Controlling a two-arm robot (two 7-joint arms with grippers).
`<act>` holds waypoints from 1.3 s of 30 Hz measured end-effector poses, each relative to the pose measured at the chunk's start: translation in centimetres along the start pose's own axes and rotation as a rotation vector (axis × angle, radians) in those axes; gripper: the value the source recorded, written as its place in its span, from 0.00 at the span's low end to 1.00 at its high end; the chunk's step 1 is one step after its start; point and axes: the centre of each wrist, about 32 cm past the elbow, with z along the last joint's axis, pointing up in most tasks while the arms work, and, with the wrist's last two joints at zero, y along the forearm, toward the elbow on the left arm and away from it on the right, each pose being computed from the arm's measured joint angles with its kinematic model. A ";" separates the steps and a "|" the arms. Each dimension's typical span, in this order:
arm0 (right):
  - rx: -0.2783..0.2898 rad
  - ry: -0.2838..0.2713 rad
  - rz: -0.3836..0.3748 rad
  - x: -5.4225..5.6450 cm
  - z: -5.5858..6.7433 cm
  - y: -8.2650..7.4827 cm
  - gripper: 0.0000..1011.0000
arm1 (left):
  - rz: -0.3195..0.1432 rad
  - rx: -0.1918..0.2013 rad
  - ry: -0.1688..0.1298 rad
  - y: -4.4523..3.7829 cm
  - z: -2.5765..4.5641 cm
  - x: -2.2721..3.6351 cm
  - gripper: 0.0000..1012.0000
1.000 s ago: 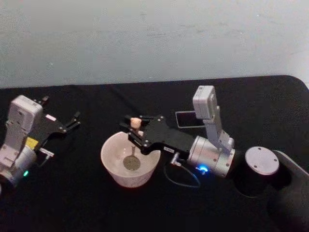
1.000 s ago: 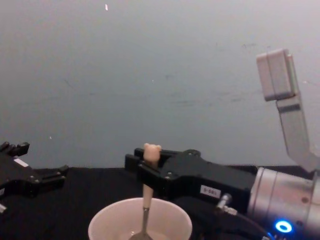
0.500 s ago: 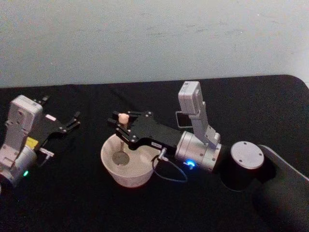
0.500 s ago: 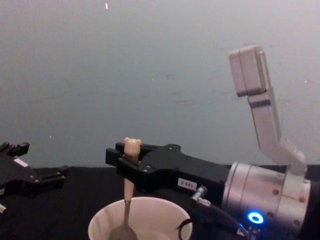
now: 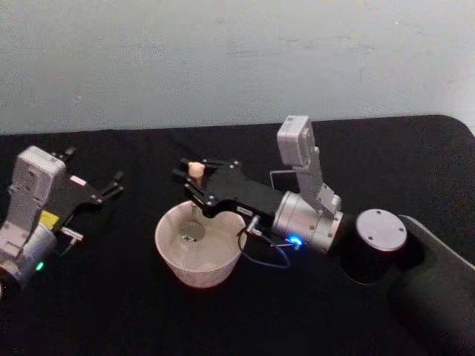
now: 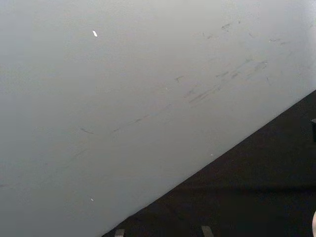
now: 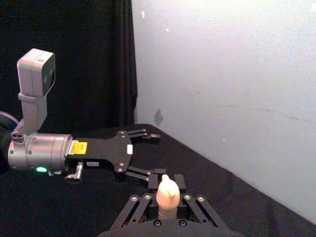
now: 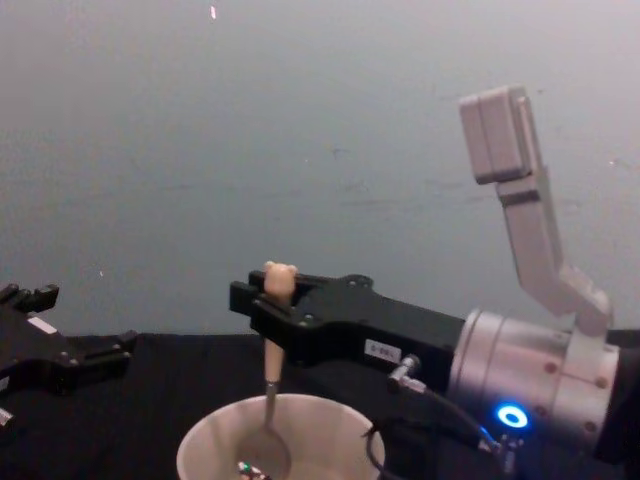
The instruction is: Pick up the stirring spoon with one hand, stir inside the cup, then place it back in its original position.
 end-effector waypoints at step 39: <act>-0.003 0.007 0.052 -2.1 0.3 -1.0 0.19 | 0.000 0.000 0.000 0.00 0.00 0.00 0.99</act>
